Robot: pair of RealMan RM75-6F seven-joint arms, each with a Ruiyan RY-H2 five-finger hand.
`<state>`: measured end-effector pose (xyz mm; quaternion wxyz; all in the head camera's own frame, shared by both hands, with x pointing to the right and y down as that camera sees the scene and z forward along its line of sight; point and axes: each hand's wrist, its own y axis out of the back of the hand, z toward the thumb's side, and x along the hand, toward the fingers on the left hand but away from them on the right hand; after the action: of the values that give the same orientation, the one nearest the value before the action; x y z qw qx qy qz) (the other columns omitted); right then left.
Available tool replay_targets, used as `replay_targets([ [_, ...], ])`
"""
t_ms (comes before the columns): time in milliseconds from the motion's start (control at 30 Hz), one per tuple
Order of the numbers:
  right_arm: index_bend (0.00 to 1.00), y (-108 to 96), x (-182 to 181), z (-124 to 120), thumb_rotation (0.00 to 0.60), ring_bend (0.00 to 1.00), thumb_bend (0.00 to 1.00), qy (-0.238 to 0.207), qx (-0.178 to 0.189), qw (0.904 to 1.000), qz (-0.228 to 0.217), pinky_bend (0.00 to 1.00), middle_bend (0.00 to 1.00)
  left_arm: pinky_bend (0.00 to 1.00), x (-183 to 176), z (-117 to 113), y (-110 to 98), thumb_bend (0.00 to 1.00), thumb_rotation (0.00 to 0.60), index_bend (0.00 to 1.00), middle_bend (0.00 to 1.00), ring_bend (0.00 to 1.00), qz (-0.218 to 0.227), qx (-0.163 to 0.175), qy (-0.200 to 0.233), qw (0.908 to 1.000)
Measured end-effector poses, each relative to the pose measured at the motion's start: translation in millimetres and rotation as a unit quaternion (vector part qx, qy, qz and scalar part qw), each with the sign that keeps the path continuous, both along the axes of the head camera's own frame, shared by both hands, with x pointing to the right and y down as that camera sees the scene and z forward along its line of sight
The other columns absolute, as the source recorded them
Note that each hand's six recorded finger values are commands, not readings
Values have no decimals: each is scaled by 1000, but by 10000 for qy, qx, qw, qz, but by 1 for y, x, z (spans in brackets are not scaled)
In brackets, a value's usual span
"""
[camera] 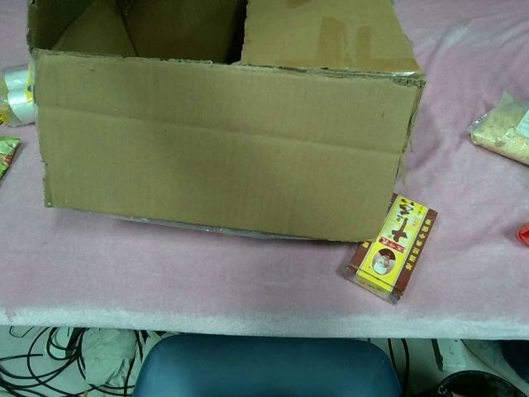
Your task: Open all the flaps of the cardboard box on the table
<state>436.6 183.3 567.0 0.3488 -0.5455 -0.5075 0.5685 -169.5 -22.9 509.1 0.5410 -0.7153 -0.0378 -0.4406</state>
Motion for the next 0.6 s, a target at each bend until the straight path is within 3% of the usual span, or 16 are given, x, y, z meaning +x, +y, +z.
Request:
replay_targets([
  [600,0,0,-1,-1,600,0,246,-30,13,10000,12,212,0,640,-61,-33,9,1000,600,348,608,672,-284,264,-253,9989],
])
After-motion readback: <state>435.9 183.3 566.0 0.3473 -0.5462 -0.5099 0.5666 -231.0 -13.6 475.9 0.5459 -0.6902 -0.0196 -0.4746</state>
